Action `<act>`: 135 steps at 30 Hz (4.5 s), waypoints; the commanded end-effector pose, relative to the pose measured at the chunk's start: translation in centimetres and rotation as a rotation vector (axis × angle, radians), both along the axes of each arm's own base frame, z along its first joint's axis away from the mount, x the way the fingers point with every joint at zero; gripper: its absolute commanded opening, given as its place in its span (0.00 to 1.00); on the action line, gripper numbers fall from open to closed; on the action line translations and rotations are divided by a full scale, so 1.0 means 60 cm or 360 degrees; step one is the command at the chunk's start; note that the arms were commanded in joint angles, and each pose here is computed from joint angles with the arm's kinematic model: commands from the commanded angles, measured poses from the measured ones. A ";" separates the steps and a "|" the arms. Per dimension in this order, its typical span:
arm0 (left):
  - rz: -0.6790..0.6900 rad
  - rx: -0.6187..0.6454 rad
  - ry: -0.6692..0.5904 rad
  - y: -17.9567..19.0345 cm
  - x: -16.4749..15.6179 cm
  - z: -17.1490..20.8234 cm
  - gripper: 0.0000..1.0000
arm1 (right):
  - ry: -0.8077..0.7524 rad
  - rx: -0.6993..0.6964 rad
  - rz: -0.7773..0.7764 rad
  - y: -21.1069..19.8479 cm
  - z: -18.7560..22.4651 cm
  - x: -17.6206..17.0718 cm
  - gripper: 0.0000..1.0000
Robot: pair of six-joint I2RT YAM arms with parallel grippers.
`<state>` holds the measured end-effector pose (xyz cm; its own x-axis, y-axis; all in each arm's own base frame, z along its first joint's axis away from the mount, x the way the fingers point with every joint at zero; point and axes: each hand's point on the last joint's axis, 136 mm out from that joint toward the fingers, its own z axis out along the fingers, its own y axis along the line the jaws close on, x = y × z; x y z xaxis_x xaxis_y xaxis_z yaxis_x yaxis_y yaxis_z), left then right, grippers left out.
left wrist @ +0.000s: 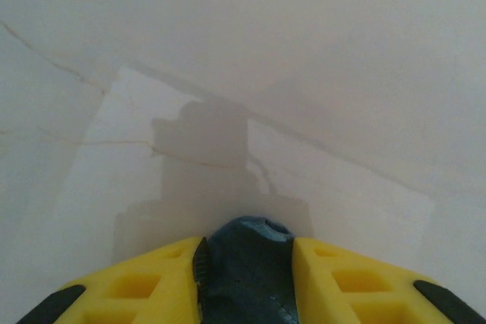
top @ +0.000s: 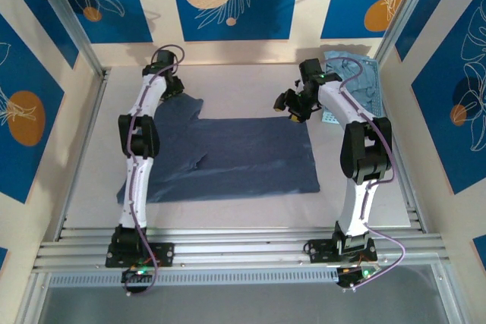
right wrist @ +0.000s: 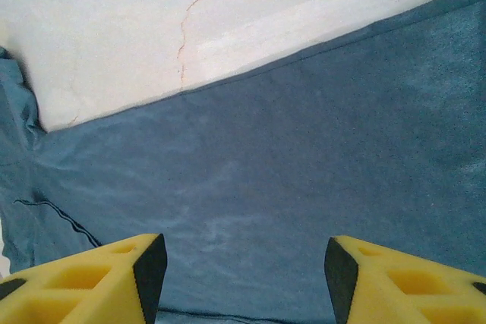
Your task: Fold and stack the t-shirts
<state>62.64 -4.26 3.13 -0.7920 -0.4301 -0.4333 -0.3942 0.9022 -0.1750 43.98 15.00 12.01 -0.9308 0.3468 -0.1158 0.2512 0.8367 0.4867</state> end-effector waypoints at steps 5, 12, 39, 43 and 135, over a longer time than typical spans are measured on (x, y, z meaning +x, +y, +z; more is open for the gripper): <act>0.0074 -0.0047 0.0477 -0.003 -0.102 -0.092 0.19 | -0.0025 0.0060 -0.0007 0.005 0.026 -0.010 0.60; 0.0030 0.0042 0.0260 0.009 -0.064 -0.015 0.00 | -0.0015 -0.0023 -0.0087 -0.027 0.002 0.002 0.58; -0.0195 -0.0196 0.0029 -0.055 -0.080 0.162 0.00 | 0.0172 -0.0765 -0.0140 -0.157 -0.158 0.101 0.49; -0.0218 -0.0189 0.0069 -0.055 -0.087 0.148 0.00 | 0.0160 -0.0805 -0.0104 -0.162 -0.160 0.101 0.49; 0.0208 0.0197 0.0610 0.051 -0.709 0.115 0.00 | 0.0331 -0.0929 -0.0102 -0.167 -0.111 -0.231 0.00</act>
